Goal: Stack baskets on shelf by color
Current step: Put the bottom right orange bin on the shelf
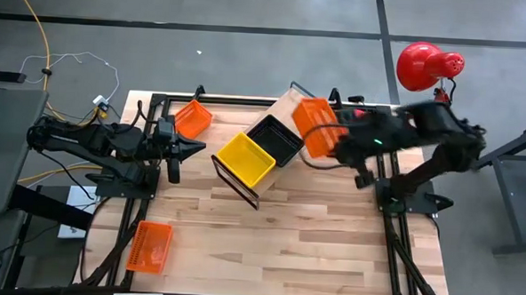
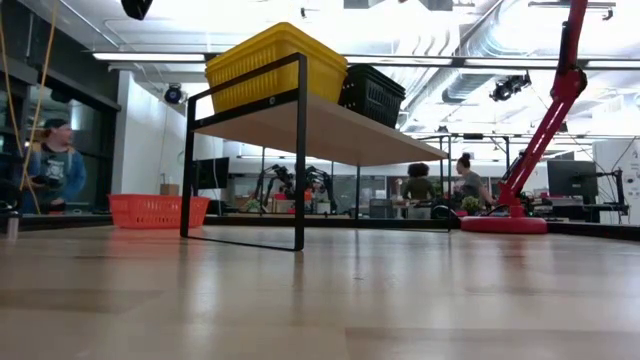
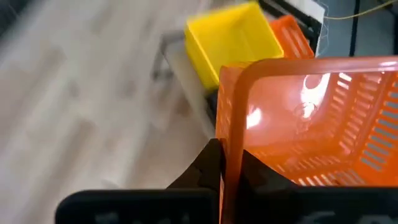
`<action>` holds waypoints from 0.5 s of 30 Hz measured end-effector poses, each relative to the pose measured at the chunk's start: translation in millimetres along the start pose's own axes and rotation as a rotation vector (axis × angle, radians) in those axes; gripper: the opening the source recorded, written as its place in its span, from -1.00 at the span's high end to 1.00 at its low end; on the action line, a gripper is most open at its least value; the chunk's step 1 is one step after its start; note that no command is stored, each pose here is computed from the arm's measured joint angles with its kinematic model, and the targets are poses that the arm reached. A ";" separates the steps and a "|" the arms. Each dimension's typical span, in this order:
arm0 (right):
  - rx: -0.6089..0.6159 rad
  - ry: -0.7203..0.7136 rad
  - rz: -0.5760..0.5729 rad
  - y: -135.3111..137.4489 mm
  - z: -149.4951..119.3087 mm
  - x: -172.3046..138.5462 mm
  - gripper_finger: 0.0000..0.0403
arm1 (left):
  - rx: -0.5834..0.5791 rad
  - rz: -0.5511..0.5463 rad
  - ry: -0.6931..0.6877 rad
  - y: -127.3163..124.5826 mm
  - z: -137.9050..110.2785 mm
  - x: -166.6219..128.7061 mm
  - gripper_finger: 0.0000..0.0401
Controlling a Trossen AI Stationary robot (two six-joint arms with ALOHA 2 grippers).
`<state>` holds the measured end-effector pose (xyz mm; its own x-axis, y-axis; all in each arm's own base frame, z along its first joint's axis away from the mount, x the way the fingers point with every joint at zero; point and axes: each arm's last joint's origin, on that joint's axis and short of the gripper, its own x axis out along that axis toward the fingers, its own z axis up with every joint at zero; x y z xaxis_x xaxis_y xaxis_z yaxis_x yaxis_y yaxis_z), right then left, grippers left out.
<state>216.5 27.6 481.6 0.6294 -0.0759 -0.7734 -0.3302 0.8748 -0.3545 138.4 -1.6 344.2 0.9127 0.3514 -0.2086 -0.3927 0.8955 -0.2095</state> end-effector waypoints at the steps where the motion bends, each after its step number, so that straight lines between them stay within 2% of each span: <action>1: -0.046 0.037 -0.005 -7.7 -1.0 7.2 1.00 | 0.000 0.000 -0.001 0.0 0.1 0.0 1.00; 6: -0.217 0.222 -0.007 -47.9 -17.6 42.9 1.00 | 0.000 0.000 -0.001 0.0 0.1 0.0 1.00; 9: -0.314 0.314 0.045 -67.4 -32.6 65.6 1.00 | 0.000 0.001 -0.001 0.0 0.1 0.1 1.00; 15: -0.363 0.492 0.114 -91.5 -72.8 106.1 1.00 | 0.000 0.021 -0.008 0.6 0.3 0.0 1.00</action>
<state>262.2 -95.3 393.7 0.2071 -0.2790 -0.9377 -0.6487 0.6783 -0.3451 138.2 -1.0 344.3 0.9050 0.3725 -0.2053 -0.4120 0.8877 -0.2056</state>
